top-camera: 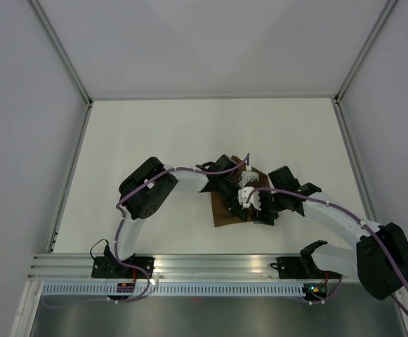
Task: Fold the napkin, place the utensils inside, and roll it up
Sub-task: Roll the napkin at the center of the board.
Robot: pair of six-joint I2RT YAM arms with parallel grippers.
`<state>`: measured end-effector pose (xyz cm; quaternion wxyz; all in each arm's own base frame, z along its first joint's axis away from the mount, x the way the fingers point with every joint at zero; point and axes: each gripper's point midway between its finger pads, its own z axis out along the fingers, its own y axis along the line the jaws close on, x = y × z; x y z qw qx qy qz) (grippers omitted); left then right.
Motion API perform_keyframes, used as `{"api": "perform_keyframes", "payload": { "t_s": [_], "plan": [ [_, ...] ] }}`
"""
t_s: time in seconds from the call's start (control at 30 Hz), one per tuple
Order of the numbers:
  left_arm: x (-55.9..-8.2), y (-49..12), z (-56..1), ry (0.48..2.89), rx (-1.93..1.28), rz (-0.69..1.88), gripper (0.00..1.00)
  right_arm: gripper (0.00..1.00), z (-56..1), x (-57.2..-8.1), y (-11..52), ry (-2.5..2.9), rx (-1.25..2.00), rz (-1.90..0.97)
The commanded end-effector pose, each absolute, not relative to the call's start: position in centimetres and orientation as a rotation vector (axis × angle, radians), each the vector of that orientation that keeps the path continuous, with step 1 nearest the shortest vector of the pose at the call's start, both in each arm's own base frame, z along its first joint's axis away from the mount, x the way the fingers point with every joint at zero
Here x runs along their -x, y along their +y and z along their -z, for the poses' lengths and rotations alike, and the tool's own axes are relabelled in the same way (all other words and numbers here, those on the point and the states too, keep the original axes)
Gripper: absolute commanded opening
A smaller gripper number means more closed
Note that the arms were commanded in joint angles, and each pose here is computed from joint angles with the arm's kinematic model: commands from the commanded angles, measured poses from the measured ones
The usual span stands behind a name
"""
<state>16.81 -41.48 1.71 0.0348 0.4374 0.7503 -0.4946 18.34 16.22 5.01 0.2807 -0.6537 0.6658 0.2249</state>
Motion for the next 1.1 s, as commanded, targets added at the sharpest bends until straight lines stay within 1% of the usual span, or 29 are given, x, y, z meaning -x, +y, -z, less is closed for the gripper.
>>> {"api": "perform_keyframes", "payload": {
  "t_s": [0.0,0.2,0.3,0.33,0.4,0.43,0.5,0.53,0.6,0.63,0.7,0.73,0.8,0.93,1.07],
  "plan": [
    [-14.6,-38.7,2.9,2.593,-1.290,1.457,0.02,0.66,-4.3,-19.9,18.0,1.719,1.765,-0.465],
    [-15.1,-38.9,3.0,2.606,-1.264,1.474,0.02,0.66,-3.2,-19.4,19.4,1.726,1.806,-0.479],
    [-15.3,-39.0,2.9,2.611,-1.249,1.484,0.02,0.62,-2.8,-18.9,19.9,1.734,1.827,-0.502],
    [-15.4,-39.0,2.9,2.611,-1.248,1.489,0.02,0.59,-2.6,-18.8,19.9,1.740,1.833,-0.509],
    [-15.5,-39.1,2.8,2.610,-1.242,1.496,0.02,0.55,-1.9,-18.5,19.8,1.762,1.847,-0.527],
    [-15.5,-39.2,2.8,2.611,-1.241,1.501,0.02,0.49,-1.6,-18.3,19.7,1.774,1.853,-0.532],
    [-15.5,-39.1,2.9,2.618,-1.235,1.496,0.03,0.43,-1.0,-17.9,19.6,1.797,1.867,-0.554],
    [-15.6,-39.1,2.8,2.617,-1.232,1.501,0.03,0.33,-0.9,-17.8,19.6,1.802,1.870,-0.561],
    [-15.7,-39.1,2.6,2.614,-1.227,1.495,0.07,0.26,-0.7,-17.4,19.5,1.818,1.881,-0.579],
    [-15.9,-39.1,2.4,2.611,-1.222,1.493,0.13,0.20,-0.6,-17.0,19.4,1.832,1.891,-0.602],
    [-16.1,-39.3,1.3,2.580,-1.220,1.487,0.24,0.16,-0.4,-16.6,19.4,1.838,1.916,-0.635],
    [-16.3,-39.3,0.8,2.569,-1.212,1.481,0.35,0.15,-0.2,-16.2,19.3,1.860,1.916,-0.679],
    [-17.0,-39.6,-1.1,2.505,-1.206,1.479,0.44,0.15,-0.1,-16.1,19.2,1.866,1.921,-0.729],
    [-18.5,-39.7,-3.6,2.474,-1.127,1.442,0.49,0.15,0.4,-15.6,18.5,1.932,1.896,-0.891],
    [-20.1,-39.4,-5.5,2.445,-1.054,1.364,0.50,0.14,0.2,-15.9,18.2,1.963,1.875,-0.980]
  ]
}}
